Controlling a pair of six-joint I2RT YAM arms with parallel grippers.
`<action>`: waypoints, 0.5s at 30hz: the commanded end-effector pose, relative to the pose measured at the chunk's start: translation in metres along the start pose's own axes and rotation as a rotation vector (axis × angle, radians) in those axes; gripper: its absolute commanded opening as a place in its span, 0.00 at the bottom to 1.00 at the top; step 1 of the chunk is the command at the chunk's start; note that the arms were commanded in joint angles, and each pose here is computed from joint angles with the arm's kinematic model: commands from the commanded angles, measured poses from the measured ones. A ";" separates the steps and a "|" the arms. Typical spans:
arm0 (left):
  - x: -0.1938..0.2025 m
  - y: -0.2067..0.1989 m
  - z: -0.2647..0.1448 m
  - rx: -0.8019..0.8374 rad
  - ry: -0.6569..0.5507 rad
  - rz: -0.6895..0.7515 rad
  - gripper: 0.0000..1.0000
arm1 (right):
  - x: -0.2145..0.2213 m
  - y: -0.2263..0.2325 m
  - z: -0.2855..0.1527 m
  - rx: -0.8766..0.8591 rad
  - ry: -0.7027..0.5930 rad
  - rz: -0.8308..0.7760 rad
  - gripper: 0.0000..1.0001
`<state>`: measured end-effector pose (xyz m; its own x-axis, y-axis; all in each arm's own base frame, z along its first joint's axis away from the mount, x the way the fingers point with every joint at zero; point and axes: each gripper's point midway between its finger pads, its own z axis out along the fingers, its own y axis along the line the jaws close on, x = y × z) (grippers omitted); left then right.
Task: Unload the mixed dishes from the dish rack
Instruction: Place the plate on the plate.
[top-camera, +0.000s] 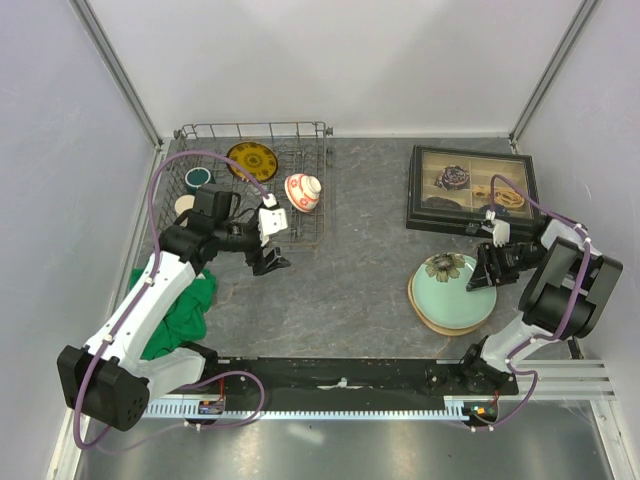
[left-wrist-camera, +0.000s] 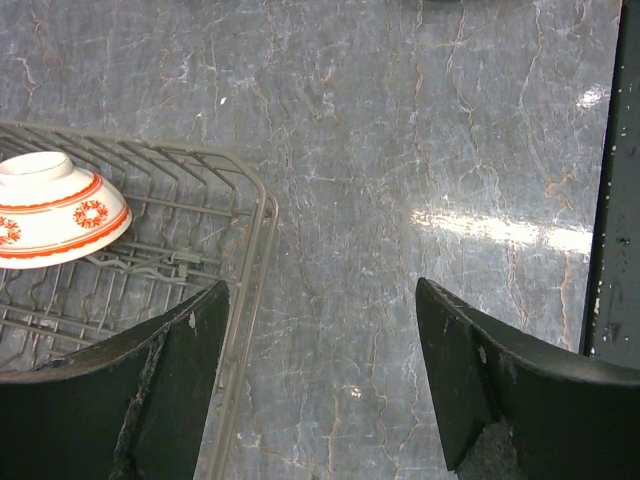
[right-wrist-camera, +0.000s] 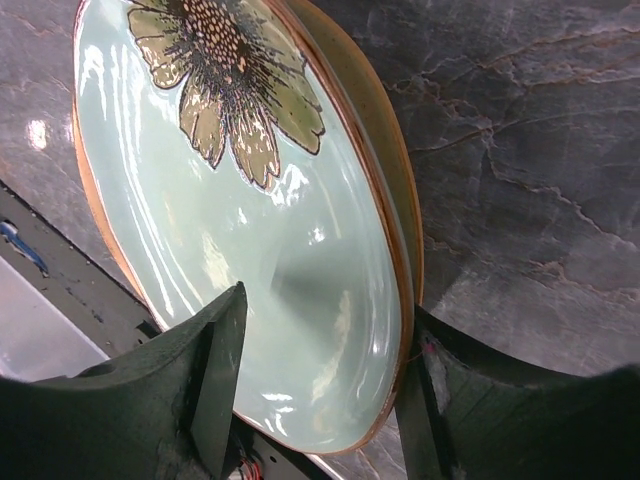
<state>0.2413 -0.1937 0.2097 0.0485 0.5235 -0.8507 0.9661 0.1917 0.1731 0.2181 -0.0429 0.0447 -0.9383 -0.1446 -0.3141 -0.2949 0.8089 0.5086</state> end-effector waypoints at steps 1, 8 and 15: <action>-0.009 0.004 -0.003 -0.022 -0.027 0.074 0.82 | -0.006 -0.018 -0.008 0.116 -0.009 -0.078 0.64; -0.010 0.004 -0.005 -0.027 -0.029 0.081 0.82 | -0.005 -0.014 -0.009 0.132 0.001 -0.089 0.67; -0.011 0.005 -0.005 -0.027 -0.031 0.082 0.82 | -0.006 -0.011 -0.010 0.144 -0.004 -0.100 0.69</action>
<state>0.2413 -0.1923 0.2115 0.0606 0.5268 -0.8478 0.9627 0.1935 0.1891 0.2178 -0.0449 0.0478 -0.9282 -0.1836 -0.3237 -0.3209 0.8353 0.4464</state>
